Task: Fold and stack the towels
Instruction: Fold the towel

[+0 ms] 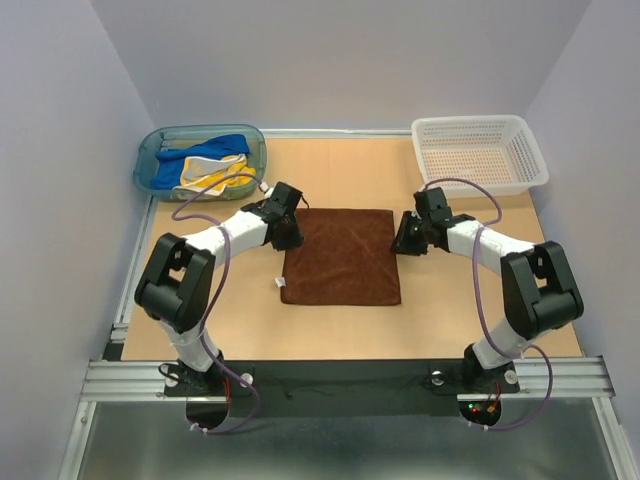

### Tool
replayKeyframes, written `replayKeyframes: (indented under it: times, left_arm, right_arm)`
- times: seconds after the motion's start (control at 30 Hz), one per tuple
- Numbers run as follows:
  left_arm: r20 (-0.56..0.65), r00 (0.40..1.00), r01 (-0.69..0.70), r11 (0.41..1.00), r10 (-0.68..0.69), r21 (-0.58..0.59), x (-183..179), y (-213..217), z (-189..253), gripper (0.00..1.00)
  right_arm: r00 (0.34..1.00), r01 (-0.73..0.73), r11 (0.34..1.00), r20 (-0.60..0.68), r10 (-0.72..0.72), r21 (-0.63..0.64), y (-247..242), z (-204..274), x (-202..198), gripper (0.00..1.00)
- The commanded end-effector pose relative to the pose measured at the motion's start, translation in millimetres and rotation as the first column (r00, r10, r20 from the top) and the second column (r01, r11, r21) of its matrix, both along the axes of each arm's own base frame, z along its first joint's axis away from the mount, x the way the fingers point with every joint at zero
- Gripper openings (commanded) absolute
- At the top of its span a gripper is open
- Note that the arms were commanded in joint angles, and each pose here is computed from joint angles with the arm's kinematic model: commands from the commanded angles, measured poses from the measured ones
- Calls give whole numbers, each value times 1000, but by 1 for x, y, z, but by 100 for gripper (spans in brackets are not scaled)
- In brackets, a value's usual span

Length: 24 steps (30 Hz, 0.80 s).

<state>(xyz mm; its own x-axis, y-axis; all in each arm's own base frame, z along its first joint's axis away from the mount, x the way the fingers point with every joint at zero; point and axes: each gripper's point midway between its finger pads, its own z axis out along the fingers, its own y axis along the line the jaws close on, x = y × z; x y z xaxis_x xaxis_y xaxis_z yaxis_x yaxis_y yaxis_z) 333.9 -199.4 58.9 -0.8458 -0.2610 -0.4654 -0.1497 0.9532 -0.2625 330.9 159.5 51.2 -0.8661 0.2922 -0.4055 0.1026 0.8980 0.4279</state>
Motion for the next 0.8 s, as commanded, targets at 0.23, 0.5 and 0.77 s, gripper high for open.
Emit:
replayKeyframes:
  times: [0.23,0.5,0.77]
  left_arm:
    - [-55,998,-10,998,14,67,3,26,-37,24]
    - [-63,996,-63,993,70,101,-2,56,-41,23]
    - [13,999,-36,999,36,20,20,37,0,32]
  right_arm:
    - [1000,1,997,19,0,-77,-7,-27,21,25]
    - [991,134,975,16,-133,-178,-50,-39,11,17]
    - [990,49,998,133,-42,-49,-21,18,39,22]
